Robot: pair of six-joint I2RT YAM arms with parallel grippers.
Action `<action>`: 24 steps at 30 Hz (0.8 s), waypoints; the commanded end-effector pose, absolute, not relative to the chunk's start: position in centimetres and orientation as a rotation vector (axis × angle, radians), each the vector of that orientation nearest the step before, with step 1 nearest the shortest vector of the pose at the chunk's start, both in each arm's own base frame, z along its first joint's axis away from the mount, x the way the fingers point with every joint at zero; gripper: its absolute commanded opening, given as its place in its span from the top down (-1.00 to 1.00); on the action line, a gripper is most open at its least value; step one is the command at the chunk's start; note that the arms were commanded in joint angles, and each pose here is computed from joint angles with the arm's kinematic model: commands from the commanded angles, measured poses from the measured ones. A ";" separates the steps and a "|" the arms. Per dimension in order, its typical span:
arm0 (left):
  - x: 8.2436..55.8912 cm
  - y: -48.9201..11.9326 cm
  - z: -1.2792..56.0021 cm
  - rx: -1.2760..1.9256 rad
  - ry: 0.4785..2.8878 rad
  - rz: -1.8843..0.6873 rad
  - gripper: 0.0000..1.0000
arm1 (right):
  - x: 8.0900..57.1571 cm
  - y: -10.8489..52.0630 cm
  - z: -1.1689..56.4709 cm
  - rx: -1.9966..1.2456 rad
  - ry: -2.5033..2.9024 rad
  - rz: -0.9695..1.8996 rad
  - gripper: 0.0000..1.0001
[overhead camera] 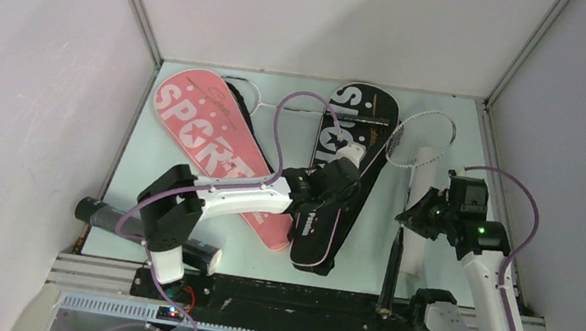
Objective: Pack up the badminton gear
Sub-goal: Place the racket in the racket bag.
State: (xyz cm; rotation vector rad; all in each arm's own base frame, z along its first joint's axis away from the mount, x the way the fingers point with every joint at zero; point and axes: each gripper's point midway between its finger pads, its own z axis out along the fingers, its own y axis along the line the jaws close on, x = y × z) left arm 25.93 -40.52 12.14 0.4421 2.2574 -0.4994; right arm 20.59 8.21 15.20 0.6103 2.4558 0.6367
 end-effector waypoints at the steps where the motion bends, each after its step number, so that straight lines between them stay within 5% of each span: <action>1: 26.6 -41.1 16.6 0.371 2.150 -0.594 1.00 | 19.5 9.1 15.5 0.597 2.445 0.672 1.00; 16: 26.5 -41.6 16.5 0.357 2.155 -0.624 1.00 | 17.2 9.1 15.2 0.635 2.443 0.619 1.00; 24: 26.3 -42.1 16.7 0.365 2.149 -0.661 1.00 | 18.1 12.3 16.5 0.562 2.369 0.867 1.00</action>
